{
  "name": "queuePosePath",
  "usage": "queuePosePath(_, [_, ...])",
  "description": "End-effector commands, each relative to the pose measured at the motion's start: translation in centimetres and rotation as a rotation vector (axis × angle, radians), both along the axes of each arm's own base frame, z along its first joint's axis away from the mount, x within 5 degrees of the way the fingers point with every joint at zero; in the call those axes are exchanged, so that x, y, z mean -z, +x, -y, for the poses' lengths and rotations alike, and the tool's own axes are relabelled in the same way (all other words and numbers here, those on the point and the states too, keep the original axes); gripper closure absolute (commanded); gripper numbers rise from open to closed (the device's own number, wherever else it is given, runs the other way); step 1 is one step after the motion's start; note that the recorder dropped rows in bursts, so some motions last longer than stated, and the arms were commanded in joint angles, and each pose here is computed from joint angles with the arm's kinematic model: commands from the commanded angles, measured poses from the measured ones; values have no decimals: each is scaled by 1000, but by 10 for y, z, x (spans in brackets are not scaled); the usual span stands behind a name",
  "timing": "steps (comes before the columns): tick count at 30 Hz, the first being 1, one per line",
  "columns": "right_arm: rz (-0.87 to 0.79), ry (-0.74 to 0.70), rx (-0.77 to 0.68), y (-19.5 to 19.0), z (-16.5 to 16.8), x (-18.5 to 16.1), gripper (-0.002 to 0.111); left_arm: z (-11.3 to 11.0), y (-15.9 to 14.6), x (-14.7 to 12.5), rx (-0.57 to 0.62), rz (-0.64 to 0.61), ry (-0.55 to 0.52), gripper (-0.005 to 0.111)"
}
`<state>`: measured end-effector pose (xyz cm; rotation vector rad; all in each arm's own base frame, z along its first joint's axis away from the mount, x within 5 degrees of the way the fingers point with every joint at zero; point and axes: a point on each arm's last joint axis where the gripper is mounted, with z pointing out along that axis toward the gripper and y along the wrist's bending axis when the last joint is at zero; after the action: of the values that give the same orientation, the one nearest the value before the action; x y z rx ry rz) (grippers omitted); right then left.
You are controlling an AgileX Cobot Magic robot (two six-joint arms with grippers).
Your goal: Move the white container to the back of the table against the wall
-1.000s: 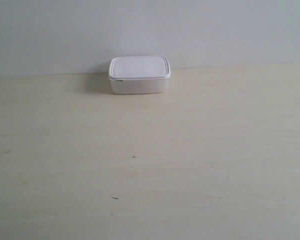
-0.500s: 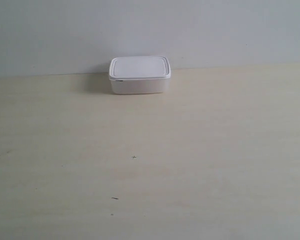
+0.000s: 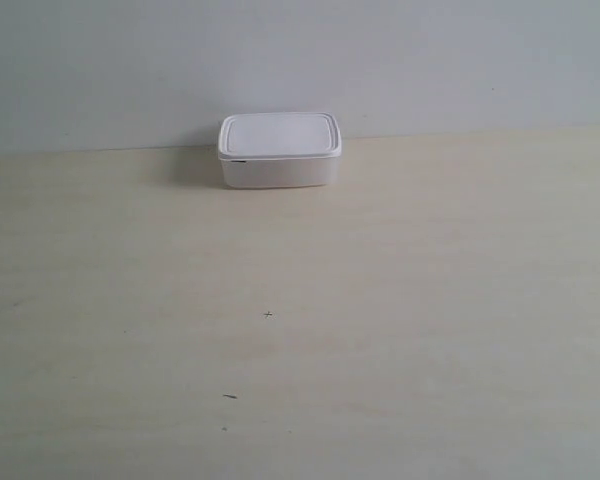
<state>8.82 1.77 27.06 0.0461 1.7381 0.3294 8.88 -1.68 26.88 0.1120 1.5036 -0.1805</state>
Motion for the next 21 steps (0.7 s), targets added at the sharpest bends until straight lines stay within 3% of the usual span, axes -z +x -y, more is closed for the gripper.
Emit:
queuePosePath(1, [8, 2, 8, 1, 1, 0, 108, 0, -1, 1, -2, -2, -8, 107])
queuePosePath(9, [13, 1, 13, -2, 1, 5, 108, -1, -2, 1, -2, 3, -5, 107])
queuePosePath(14, [124, 8, 15, -28, 3, 21, 108, -7, -15, 35, -47, 3, 3, 107])
queuePosePath(21, [139, -9, 183, -34, 11, 25, 108, -28, -21, 53, -345, -1, 6, 107])
